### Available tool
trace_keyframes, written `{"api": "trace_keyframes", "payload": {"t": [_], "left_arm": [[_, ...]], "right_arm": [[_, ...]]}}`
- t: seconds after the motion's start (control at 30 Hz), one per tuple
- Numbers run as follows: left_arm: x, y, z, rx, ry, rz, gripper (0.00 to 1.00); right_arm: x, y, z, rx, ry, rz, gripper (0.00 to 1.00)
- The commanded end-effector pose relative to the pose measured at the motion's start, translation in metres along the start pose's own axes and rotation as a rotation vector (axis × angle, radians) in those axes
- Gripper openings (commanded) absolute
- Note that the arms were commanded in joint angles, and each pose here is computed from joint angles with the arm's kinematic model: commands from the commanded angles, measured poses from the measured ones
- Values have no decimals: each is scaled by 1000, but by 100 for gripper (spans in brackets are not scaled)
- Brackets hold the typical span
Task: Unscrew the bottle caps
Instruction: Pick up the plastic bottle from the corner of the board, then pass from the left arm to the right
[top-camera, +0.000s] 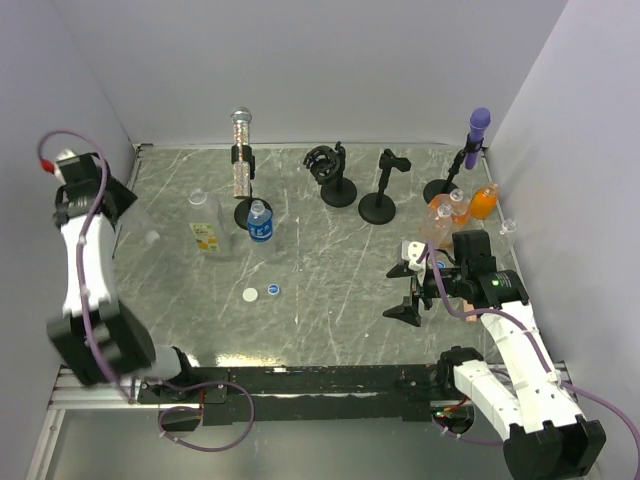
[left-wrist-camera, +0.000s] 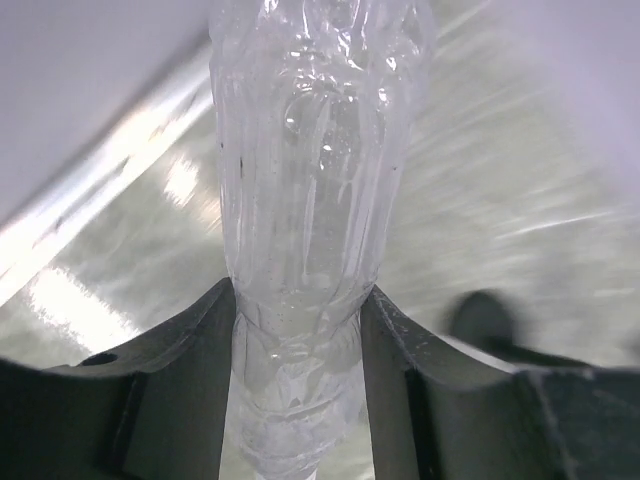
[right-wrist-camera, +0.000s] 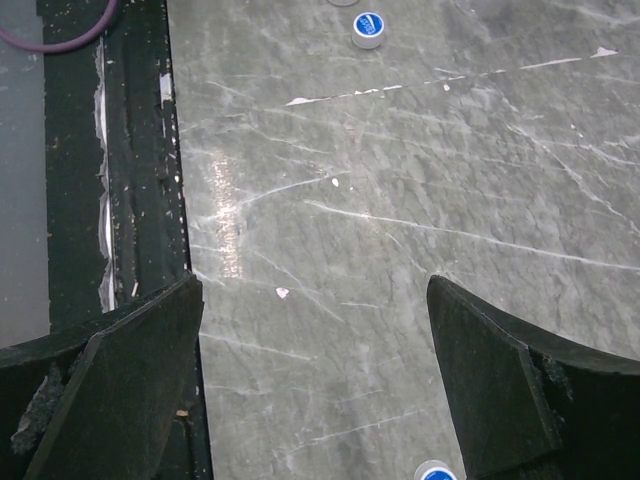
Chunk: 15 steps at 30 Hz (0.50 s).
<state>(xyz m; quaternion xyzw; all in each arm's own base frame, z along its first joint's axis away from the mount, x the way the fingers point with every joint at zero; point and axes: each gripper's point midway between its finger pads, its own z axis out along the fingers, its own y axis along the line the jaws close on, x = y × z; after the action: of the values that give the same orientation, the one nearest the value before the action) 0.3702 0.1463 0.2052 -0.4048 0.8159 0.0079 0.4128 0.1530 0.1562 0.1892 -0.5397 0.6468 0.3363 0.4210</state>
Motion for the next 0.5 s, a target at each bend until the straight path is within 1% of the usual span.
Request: {"api": "trace_keyframes", "payload": {"t": [0.0,0.13,0.23,0.33,0.4,0.47], "left_arm": [[-44,-58,-90,246,-252,-33,34],[-48,-118,-172,489,-346,-3,34],[-47,-152,-233,720,-356,-31,33],[-21,-185,-282,971,-252,-78,33],[7,-208,-317,1137,-151,-109,32],[30,-222,-344,1253,-77,-150,32]], "right_arm": [[-9,2,-1,-8,-43,-50,99],[-18,9,-6,-22,-66,-64,99],[-41,16,-21,-13,-61,-117,99],[-79,20,-40,24,-86,-174,99],[-109,24,-51,38,-140,-190,99],[-137,27,-57,29,-217,-153,99]]}}
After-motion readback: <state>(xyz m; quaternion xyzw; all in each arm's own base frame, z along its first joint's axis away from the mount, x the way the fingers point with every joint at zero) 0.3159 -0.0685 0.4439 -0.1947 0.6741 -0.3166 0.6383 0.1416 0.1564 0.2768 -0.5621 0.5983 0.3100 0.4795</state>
